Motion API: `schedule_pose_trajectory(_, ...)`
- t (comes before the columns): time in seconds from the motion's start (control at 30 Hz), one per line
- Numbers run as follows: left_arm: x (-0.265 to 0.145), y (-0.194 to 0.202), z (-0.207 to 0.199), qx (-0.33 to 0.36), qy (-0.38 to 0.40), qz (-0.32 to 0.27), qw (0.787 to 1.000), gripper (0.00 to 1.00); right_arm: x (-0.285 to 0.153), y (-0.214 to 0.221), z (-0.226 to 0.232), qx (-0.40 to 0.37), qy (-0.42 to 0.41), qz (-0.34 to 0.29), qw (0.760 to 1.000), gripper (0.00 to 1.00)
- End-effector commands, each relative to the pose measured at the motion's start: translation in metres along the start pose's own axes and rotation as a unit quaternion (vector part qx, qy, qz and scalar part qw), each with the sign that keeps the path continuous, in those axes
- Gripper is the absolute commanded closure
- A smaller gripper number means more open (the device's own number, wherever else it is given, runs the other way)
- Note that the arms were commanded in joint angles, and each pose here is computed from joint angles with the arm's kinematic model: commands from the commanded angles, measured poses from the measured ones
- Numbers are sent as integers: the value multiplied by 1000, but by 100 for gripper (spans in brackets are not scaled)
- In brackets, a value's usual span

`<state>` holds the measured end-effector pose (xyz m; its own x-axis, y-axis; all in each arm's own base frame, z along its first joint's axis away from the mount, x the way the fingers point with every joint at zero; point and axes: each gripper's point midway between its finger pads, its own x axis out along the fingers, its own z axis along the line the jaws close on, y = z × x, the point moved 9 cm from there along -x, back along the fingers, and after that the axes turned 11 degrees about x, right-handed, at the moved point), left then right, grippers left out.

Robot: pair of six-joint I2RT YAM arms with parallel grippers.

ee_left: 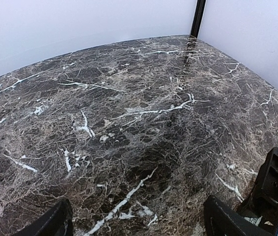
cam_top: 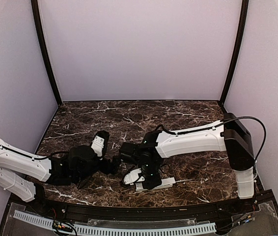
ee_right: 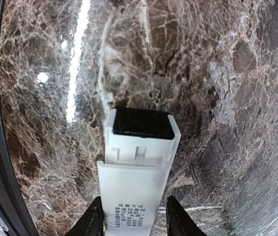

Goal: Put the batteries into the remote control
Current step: Place the battery cover on the remote control without the battery cover.

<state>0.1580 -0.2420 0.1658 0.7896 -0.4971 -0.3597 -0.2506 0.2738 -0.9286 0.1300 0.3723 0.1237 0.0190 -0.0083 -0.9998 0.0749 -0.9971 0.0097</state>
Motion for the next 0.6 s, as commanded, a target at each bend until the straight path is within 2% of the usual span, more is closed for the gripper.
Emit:
schedule_pose_trajectory(0.0,-1,-5,1,1,4,-6,1000,8,-1,-6,3,-3,-14,-5,1000,58)
schedule_pose_trajectory(0.33,-2,-6,-2,16,24,-10,1000,5,-22,-6,9,-7,-36,-44,998,49)
schedule_pose_trajectory(0.57,-4,-10,-5,34,44,-16,998,3,-63,-2,3,14,-27,-104,994,47)
